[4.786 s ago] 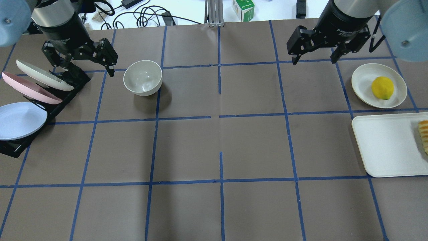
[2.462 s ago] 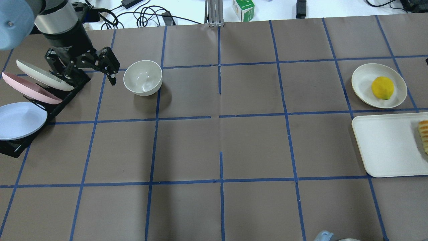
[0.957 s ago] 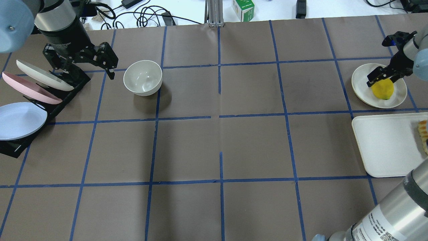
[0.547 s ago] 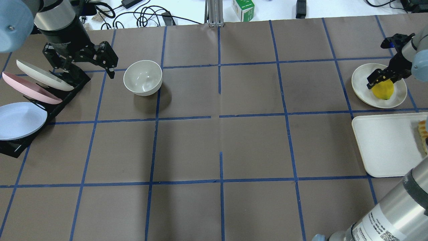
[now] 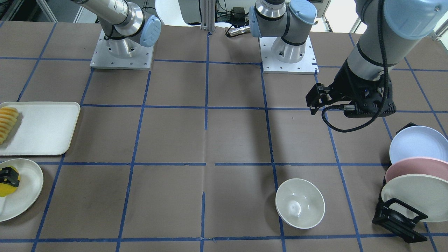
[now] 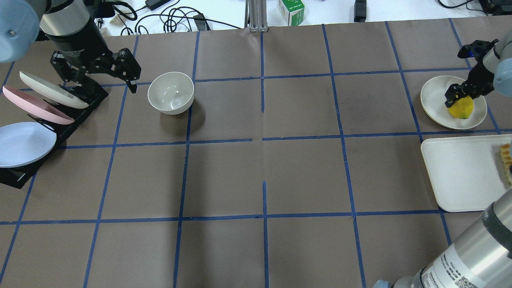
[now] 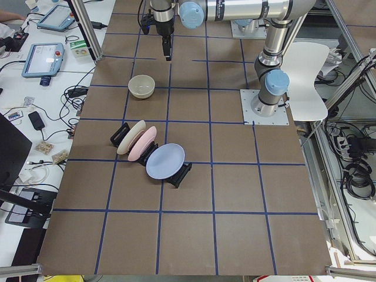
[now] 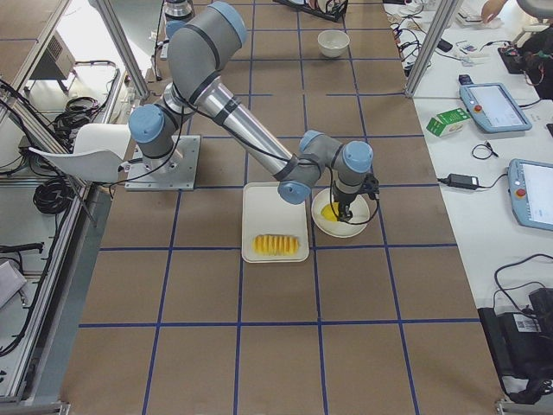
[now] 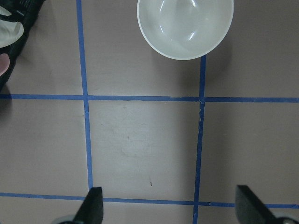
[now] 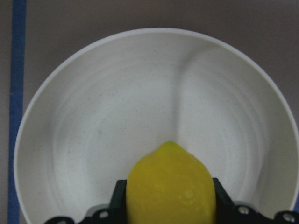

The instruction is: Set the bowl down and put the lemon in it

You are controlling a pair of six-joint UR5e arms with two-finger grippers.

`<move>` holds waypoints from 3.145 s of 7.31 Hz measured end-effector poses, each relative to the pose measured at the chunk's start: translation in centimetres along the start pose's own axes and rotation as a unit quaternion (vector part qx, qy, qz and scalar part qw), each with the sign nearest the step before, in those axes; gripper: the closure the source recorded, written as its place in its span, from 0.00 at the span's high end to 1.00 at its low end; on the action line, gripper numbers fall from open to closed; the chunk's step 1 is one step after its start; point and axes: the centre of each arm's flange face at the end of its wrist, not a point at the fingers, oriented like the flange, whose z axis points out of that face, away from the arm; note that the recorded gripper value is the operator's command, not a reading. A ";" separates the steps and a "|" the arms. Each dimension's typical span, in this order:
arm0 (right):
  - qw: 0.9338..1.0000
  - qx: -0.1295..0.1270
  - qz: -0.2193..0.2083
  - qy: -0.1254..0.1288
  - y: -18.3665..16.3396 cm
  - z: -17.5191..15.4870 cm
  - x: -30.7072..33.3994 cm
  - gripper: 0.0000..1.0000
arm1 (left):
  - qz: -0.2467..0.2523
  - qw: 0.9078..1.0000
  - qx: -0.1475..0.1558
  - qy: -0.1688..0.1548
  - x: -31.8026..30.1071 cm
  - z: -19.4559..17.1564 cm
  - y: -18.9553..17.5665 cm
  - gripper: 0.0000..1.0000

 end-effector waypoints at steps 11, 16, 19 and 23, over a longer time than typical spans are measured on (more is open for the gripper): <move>1.000 -0.010 0.012 -0.017 8.5 -28.9 -15.9 0.11 | -0.001 1.000 0.000 0.007 0.2 0.4 0.3 1.00; 0.998 0.000 0.062 -0.025 6.0 -29.9 -34.9 0.12 | 0.008 1.000 -0.022 0.012 0.4 2.6 1.1 1.00; 0.997 0.003 0.077 -0.025 5.5 -29.0 -40.2 0.12 | -0.002 0.999 -0.001 0.041 -0.1 4.6 -1.6 1.00; 0.997 0.013 0.073 -0.024 5.3 -28.8 -40.6 0.12 | 0.000 0.997 0.067 0.040 -3.4 9.7 -8.5 1.00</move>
